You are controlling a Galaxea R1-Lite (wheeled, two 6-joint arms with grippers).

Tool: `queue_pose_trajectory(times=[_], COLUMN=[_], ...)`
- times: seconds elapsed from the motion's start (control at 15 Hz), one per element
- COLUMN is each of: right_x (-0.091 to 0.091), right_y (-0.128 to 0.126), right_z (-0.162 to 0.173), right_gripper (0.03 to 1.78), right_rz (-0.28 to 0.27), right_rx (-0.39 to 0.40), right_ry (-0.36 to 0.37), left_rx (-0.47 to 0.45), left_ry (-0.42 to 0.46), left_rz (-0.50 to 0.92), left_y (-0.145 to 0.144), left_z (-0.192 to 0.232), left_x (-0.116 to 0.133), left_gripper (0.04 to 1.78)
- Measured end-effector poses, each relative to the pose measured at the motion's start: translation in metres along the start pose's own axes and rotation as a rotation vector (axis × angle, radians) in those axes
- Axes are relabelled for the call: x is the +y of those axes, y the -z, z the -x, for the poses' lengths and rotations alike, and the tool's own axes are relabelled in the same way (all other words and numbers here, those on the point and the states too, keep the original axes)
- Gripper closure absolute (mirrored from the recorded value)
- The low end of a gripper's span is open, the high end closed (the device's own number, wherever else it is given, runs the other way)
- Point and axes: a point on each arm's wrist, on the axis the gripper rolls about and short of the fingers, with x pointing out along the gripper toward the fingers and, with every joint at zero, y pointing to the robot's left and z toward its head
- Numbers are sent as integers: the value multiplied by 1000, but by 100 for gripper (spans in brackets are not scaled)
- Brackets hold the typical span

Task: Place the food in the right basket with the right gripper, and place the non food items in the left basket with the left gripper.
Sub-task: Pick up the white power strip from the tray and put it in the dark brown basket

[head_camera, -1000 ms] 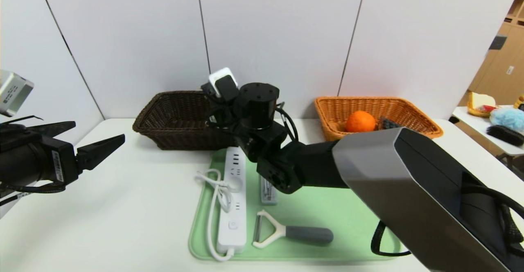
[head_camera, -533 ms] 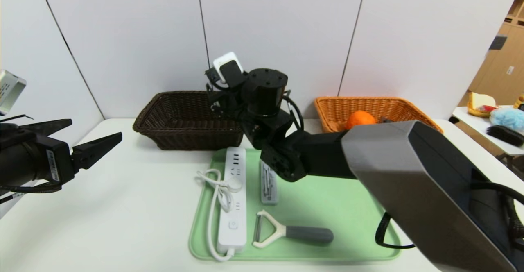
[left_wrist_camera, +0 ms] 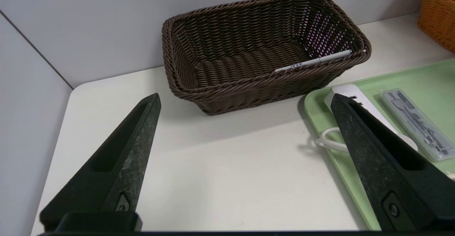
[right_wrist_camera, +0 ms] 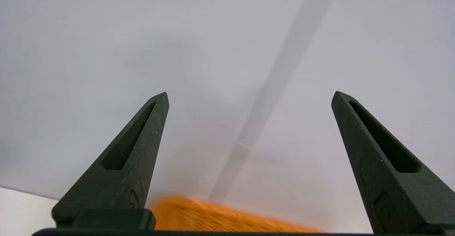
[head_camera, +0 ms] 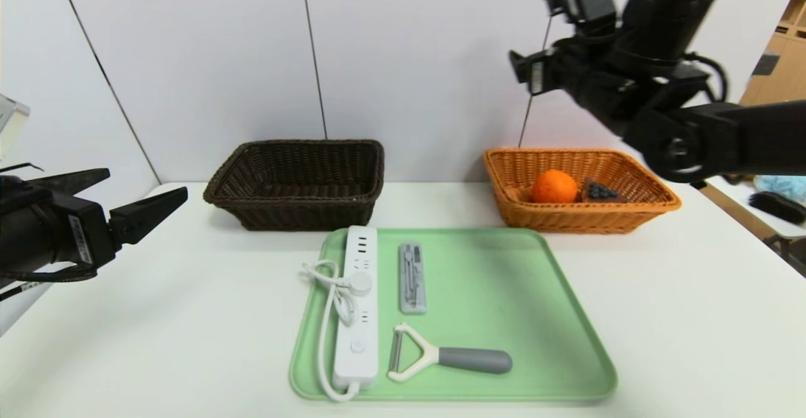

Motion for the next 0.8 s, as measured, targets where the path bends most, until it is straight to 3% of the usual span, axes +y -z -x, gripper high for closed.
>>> queue_pose_trajectory(times=[0.13,0.27,0.47,0.8], right_x=[-44,-68,-75,-74], right_y=[8,19,44,75], right_z=[37,83,150,235], right_gripper=[20,18,15,13], right_rz=[-40,-105,-155,-168], right_rx=[57,115,210,290], right_ry=[33,51,46,38], left_rx=[-7,-9,6,84], left_ry=[6,35,116,290], left_rz=[13,26,76,92], left_y=[0,0,2,12], left_z=[-4,-8,-12,-25], left_x=[0,-5,-19,-56], left_gripper=[13,13,13,13])
